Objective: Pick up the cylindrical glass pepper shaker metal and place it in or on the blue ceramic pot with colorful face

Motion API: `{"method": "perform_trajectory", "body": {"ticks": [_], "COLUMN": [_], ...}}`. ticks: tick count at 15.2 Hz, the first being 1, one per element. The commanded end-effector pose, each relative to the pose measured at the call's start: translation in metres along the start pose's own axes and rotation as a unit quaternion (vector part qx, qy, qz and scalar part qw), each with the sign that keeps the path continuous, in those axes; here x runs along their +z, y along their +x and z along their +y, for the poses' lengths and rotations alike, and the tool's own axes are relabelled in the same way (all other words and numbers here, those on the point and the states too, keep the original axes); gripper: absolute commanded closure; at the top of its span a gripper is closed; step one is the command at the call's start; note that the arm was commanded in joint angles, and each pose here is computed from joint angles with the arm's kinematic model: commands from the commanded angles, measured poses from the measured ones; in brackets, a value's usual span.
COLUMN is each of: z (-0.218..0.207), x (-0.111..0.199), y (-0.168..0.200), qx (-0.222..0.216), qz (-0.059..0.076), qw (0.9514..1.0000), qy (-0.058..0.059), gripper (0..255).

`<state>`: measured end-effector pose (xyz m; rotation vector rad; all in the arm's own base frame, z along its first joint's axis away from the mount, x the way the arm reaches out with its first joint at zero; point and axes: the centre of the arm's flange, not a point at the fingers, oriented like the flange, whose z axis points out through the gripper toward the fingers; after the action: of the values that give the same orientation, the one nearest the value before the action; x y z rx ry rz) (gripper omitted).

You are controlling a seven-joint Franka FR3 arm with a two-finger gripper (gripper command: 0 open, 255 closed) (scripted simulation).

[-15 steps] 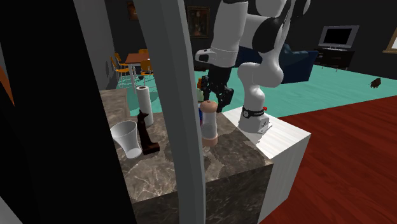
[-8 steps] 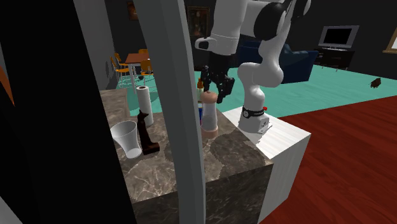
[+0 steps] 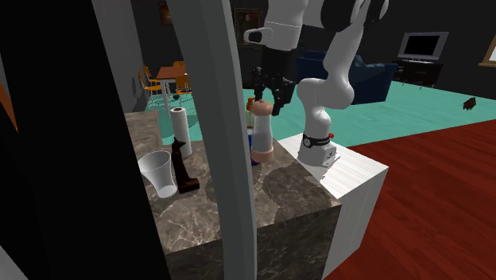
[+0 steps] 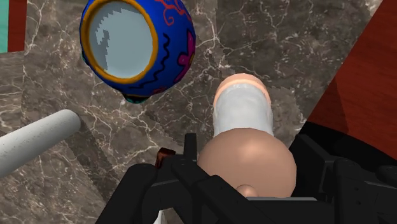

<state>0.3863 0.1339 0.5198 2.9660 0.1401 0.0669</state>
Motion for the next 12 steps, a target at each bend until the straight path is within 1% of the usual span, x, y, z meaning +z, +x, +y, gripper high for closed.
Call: {"method": "perform_trajectory", "body": {"ticks": [1, 12], "z": [0.003, 0.013], "x": [-0.01, -0.067], "y": [0.0, 0.002], "qx": [0.0, 0.0], "qz": [0.0, 0.0], "qw": [1.0, 1.0], "qy": [0.0, 0.0], "gripper": [255, 255]}}
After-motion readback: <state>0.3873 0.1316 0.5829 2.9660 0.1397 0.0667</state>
